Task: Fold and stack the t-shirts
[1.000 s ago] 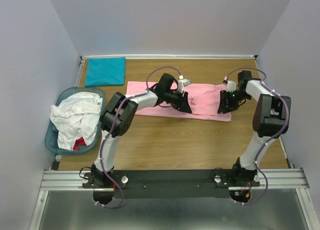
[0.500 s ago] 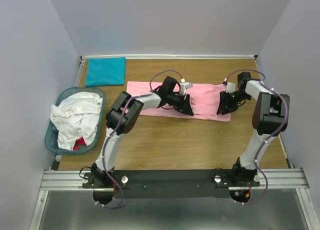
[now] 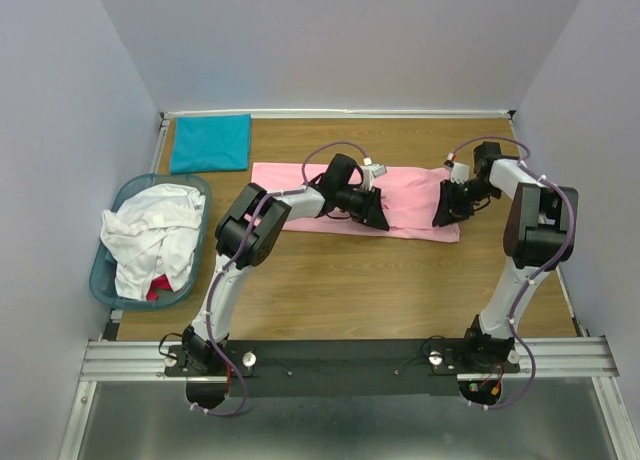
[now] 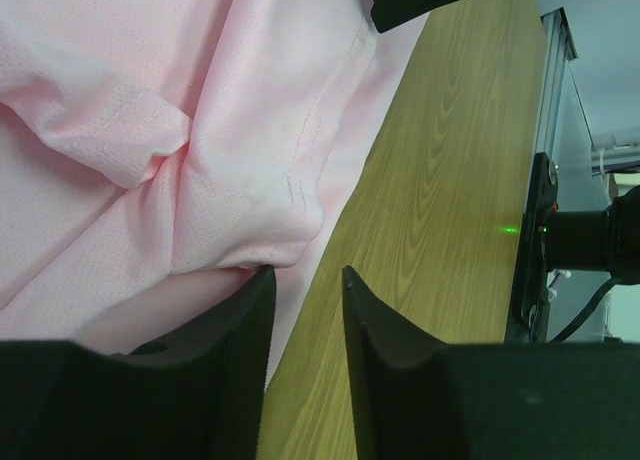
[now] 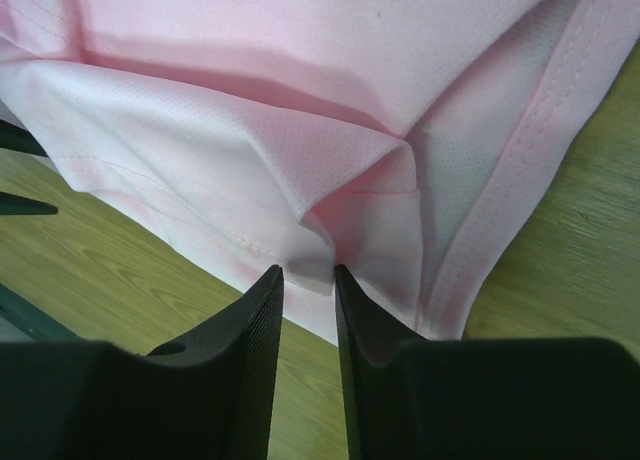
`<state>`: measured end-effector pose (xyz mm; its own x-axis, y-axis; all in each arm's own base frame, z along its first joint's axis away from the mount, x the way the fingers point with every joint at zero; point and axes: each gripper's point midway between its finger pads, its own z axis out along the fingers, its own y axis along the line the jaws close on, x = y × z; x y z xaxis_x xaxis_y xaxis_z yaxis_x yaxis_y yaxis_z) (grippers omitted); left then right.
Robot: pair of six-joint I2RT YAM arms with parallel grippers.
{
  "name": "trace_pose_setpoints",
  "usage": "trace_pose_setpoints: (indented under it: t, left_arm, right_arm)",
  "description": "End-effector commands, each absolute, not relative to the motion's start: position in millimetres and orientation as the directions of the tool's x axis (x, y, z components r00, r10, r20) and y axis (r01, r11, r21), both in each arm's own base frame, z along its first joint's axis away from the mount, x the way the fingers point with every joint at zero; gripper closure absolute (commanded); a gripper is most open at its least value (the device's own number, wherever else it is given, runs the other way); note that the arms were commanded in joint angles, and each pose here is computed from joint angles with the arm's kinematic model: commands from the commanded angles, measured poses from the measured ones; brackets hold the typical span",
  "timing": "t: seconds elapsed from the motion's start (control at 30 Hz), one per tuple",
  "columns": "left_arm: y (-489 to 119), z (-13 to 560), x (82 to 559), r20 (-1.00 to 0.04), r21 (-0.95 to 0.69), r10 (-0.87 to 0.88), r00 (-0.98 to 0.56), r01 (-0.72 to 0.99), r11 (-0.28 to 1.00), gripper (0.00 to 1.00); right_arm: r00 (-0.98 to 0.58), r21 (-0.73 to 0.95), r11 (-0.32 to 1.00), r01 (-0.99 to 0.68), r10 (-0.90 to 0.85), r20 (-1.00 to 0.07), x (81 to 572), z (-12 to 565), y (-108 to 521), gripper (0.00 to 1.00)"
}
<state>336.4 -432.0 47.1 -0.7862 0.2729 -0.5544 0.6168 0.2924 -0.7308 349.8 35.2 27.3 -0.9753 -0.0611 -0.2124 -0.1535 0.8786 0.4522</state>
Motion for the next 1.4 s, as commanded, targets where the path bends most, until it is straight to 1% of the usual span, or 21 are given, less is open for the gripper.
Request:
trace_pose_setpoints:
  t: [0.0, 0.07, 0.1, 0.13, 0.17, 0.2, 0.3, 0.4, 0.7, 0.83, 0.9, 1.03, 1.23, 1.37]
  left_arm:
    - [-441, 59, 337, -0.581, -0.732, 0.267, -0.769, 0.637, 0.242, 0.67]
    - [-441, 61, 337, -0.585, -0.73, 0.264, -0.767, 0.64, 0.241, 0.73]
    - [-440, 61, 338, -0.585, -0.73, 0.263, -0.767, 0.639, 0.243, 0.79]
    - [-440, 61, 338, -0.583, -0.731, 0.263, -0.769, 0.637, 0.244, 0.82]
    - [-440, 61, 338, -0.58, -0.735, 0.262, -0.772, 0.634, 0.242, 0.85]
    - [-441, 62, 339, -0.581, -0.735, 0.26, -0.771, 0.634, 0.239, 0.91]
    - [-440, 66, 342, -0.586, -0.734, 0.252, -0.77, 0.636, 0.236, 1.0]
    - [-438, 73, 348, -0.6, -0.729, 0.239, -0.764, 0.645, 0.23, 1.0]
    - [-429, 93, 377, -0.64, -0.716, 0.164, -0.751, 0.66, 0.228, 1.0]
    - [-421, 101, 398, -0.646, -0.72, 0.112, -0.755, 0.651, 0.238, 1.0]
    - [-417, 112, 403, -0.674, -0.704, 0.094, -0.733, 0.675, 0.219, 1.0]
    - [-410, 117, 398, -0.698, -0.685, 0.094, -0.71, 0.7, 0.205, 1.0]
    - [-402, 96, 387, -0.671, -0.692, 0.122, -0.731, 0.677, 0.25, 1.0]
    - [-398, 80, 369, -0.642, -0.705, 0.146, -0.753, 0.654, 0.274, 1.0]
  right_arm:
    - [-0.971, 0.484, 0.861, -0.159, -0.047, -0.236, 360, 34, 40, 0.7]
    - [-0.97, 0.485, 0.86, -0.16, -0.047, -0.238, 360, 35, 40, 0.74]
    - [-0.97, 0.484, 0.86, -0.16, -0.046, -0.24, 361, 36, 40, 0.76]
    - [-0.97, 0.488, 0.858, -0.162, -0.047, -0.239, 361, 36, 41, 0.78]
    - [-0.97, 0.49, 0.857, -0.16, -0.045, -0.238, 362, 35, 41, 0.83]
    - [-0.97, 0.497, 0.853, -0.16, -0.043, -0.238, 362, 36, 42, 0.84]
    - [-0.969, 0.506, 0.848, -0.16, -0.037, -0.246, 365, 39, 44, 0.94]
    - [-0.964, 0.514, 0.841, -0.166, -0.028, -0.266, 372, 46, 45, 0.99]
    - [-0.958, 0.567, 0.81, -0.154, 0.018, -0.286, 395, 57, 53, 0.99]
    - [-0.964, 0.593, 0.796, -0.121, 0.048, -0.261, 403, 53, 56, 0.99]
    - [-0.964, 0.599, 0.793, -0.112, 0.059, -0.258, 408, 52, 57, 1.0]
    - [-0.965, 0.614, 0.785, -0.083, 0.092, -0.247, 416, 49, 58, 0.99]
    - [-0.965, 0.68, 0.734, -0.008, 0.173, -0.197, 426, 50, 67, 0.99]
    - [-0.961, 0.696, 0.718, 0.003, 0.195, -0.197, 430, 56, 68, 0.99]
